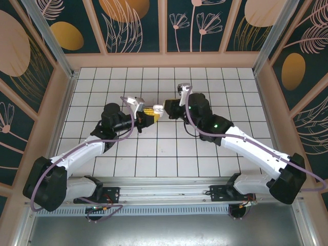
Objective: Insert wireless bluetooth earbuds into charging case
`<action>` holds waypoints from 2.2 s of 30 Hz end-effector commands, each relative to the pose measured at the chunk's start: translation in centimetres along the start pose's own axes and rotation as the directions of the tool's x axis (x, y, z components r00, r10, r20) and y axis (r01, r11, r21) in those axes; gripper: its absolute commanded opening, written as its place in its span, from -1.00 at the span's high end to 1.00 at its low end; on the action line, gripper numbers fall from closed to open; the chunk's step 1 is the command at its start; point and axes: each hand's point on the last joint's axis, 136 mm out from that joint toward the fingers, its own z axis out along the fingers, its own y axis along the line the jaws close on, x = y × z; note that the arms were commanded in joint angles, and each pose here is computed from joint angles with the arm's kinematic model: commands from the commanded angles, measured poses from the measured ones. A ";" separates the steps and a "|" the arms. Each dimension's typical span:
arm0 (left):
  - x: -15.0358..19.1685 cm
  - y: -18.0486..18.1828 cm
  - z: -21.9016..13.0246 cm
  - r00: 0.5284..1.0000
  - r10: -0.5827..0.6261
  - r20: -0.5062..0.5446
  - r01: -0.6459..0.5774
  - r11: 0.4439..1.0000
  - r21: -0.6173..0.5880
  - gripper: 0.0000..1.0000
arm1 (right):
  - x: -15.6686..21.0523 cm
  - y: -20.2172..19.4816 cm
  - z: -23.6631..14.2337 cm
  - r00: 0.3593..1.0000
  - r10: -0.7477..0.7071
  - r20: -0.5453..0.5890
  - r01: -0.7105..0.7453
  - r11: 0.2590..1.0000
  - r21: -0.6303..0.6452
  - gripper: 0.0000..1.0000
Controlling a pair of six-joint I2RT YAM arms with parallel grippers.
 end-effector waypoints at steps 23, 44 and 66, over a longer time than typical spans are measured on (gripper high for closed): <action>6.1 6.9 -3.6 0.985 -0.133 -0.113 0.068 0.890 -0.451 0.77 | 21.3 -15.0 9.0 0.739 0.317 -0.595 -0.115 0.929 0.352 0.36; 6.9 6.9 -3.9 0.984 -0.127 -0.122 0.059 0.888 -0.456 0.77 | 19.8 -12.7 7.7 0.768 0.102 -0.632 0.295 0.820 0.490 0.49; 7.3 7.0 -5.0 0.984 -0.121 -0.128 0.043 0.869 -0.493 0.77 | 23.6 -14.0 8.8 0.712 0.132 -0.690 0.395 0.737 0.548 0.62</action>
